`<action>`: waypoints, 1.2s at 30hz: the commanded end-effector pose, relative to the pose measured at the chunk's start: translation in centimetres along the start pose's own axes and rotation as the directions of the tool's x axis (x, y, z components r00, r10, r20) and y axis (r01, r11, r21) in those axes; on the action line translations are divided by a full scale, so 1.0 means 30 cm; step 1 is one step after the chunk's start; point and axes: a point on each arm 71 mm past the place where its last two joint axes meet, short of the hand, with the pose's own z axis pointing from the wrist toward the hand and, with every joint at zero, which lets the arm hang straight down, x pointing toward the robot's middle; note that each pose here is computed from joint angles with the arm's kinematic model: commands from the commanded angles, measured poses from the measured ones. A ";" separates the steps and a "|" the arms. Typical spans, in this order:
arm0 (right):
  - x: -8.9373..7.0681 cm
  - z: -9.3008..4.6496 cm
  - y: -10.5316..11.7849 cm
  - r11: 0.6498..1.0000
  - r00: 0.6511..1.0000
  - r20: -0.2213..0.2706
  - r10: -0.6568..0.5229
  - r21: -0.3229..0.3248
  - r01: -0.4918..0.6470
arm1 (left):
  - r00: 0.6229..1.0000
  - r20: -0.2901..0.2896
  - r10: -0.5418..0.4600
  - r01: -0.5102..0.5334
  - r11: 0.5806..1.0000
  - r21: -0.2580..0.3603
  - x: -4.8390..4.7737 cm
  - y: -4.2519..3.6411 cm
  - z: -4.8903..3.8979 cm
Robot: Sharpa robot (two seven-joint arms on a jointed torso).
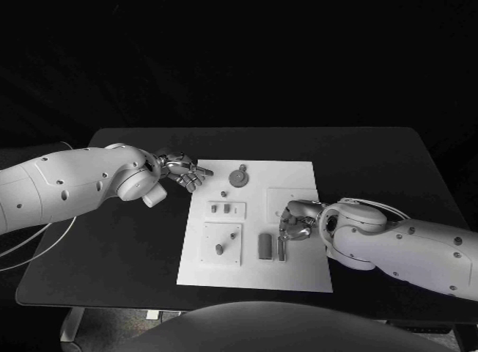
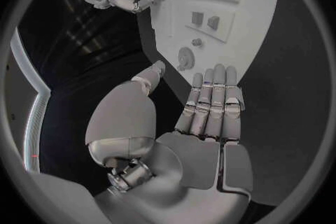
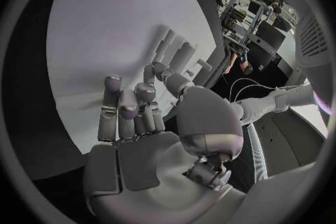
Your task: Assemble the parts on the task board
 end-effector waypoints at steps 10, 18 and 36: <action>-0.080 -0.044 -0.048 0.984 0.970 0.177 0.164 -0.100 -0.148 | 0.995 0.090 -0.051 0.041 0.993 0.107 -0.038 -0.020 0.000; -0.223 -0.053 -0.071 0.948 0.890 0.341 0.303 -0.204 -0.245 | 0.971 0.138 -0.195 0.159 0.959 0.236 -0.071 -0.041 0.003; -0.487 0.093 -0.316 0.785 0.663 0.421 0.619 -0.366 -0.500 | 0.891 0.154 -0.427 0.323 0.835 0.446 -0.130 -0.115 0.037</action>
